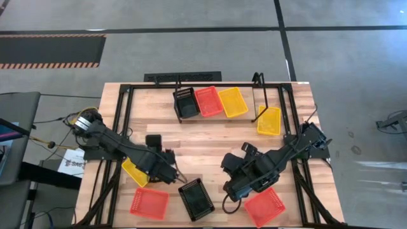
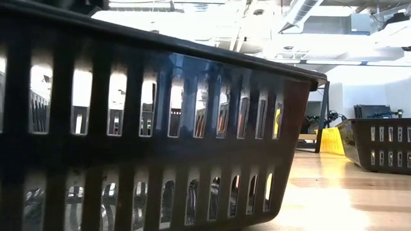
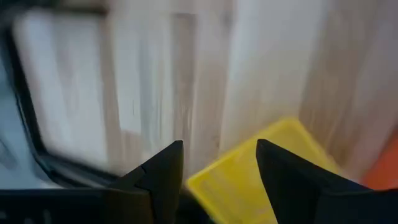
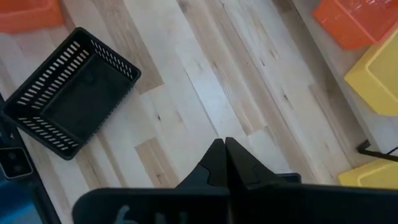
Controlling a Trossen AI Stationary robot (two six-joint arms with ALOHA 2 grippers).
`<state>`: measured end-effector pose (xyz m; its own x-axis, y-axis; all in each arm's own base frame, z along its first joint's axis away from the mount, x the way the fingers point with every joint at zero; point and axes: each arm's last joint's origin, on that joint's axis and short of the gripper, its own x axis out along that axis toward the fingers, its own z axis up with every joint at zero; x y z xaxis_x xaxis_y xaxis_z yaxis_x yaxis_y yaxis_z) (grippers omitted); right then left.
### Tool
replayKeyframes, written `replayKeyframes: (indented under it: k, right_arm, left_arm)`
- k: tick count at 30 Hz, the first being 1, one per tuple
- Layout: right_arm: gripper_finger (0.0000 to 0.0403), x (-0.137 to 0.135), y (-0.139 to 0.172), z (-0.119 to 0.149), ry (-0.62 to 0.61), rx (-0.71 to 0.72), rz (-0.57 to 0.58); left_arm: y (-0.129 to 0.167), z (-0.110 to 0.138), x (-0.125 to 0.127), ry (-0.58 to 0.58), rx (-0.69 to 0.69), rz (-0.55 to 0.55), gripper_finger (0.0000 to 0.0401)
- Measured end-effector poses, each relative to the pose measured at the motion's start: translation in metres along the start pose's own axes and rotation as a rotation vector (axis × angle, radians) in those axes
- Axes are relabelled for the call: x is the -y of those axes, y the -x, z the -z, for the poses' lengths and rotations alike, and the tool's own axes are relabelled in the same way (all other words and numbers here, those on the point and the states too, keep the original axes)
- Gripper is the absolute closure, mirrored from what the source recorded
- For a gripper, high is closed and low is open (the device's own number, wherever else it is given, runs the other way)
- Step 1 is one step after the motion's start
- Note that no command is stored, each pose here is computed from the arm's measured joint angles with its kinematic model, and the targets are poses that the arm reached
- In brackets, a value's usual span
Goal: Stack baskets on shelf by color
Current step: Stack the bottom yellow bin on top of the other yellow bin on the shelf
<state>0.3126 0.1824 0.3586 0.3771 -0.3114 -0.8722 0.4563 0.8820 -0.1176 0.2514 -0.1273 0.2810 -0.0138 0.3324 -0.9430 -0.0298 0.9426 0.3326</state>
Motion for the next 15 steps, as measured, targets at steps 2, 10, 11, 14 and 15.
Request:
replayKeyframes:
  k: [2,10,11,14,15]
  right_arm:
    - [0.0401,0.0,0.0,0.0,0.0,0.0,-0.001]
    - [0.0401,0.0,0.0,0.0,-0.001,0.006,-0.003]
    - [0.0401,-0.001,0.0,0.0,0.0,0.007,-0.003]
    - [0.04,-0.001,0.001,0.001,0.003,0.009,-0.004]
    - [0.04,-0.001,0.001,0.0,0.003,0.01,-0.003]
  left_arm:
    - [0.0,0.0,0.001,-0.128,-0.005,0.02,0.0221]
    - [0.003,-0.006,-0.019,-0.18,0.09,0.141,0.0246]
    - [0.0,-0.003,-0.022,-0.171,0.098,0.162,0.0247]
    - [-0.012,0.012,-0.031,-0.14,0.098,0.214,0.0247]
    - [-0.018,0.019,-0.033,-0.128,0.091,0.217,0.0248]
